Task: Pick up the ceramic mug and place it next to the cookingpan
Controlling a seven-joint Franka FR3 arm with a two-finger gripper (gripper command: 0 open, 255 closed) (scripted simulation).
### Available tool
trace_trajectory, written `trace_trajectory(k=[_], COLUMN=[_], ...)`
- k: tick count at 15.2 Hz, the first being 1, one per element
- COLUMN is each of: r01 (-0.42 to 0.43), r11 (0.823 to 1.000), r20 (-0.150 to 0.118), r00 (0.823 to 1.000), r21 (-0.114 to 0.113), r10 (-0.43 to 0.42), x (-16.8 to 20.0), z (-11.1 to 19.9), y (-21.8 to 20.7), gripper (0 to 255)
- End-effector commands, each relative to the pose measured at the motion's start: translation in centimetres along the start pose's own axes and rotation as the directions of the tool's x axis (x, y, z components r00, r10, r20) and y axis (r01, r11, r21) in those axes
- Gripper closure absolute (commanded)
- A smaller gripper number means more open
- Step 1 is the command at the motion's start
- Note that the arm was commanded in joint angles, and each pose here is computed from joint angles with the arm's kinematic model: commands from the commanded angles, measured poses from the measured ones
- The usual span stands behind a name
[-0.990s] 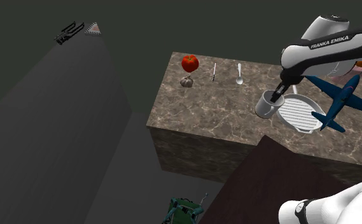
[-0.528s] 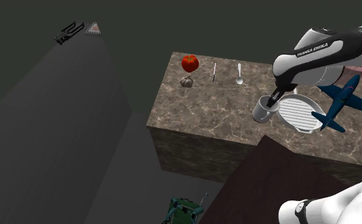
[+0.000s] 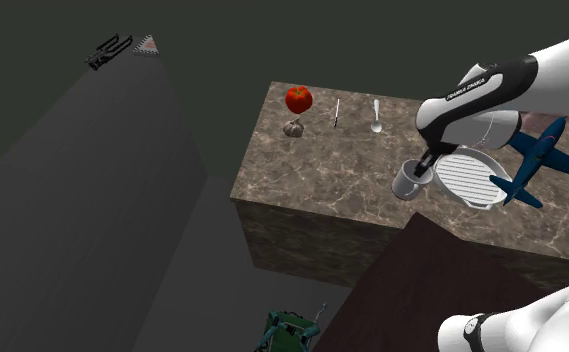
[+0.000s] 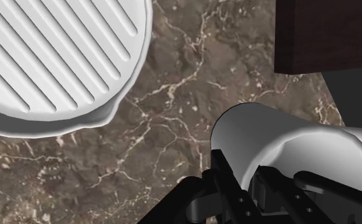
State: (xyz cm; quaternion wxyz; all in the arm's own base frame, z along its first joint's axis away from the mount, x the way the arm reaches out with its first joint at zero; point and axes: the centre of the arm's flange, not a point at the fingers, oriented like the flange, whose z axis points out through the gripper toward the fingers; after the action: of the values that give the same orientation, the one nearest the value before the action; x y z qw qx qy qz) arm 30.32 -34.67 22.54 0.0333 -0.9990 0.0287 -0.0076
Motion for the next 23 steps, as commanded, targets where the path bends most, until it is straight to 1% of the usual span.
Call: trace_trajectory(k=[1,2,9,10,15,19,23], r01=[0.0,0.0,0.0,0.0,0.0,0.0,0.0], r11=[1.0,1.0,1.0,1.0,1.0,1.0,1.0], r20=[-0.001,-0.001,-0.001,-0.001,-0.001,-0.001,-0.001], r00=[1.0,1.0,1.0,1.0,1.0,1.0,1.0], r21=[0.0,0.0,0.0,0.0,0.0,0.0,0.0], r10=[0.0,0.0,0.0,0.0,0.0,0.0,0.0], x=[0.0,0.0,0.0,0.0,0.0,0.0,0.0], z=[1.1,1.6,1.6,1.6,1.6,-3.4,-3.4], y=[0.1,0.2,0.2,0.2,0.2,0.2,0.2], gripper=[255,255,255,0,0,0,0])
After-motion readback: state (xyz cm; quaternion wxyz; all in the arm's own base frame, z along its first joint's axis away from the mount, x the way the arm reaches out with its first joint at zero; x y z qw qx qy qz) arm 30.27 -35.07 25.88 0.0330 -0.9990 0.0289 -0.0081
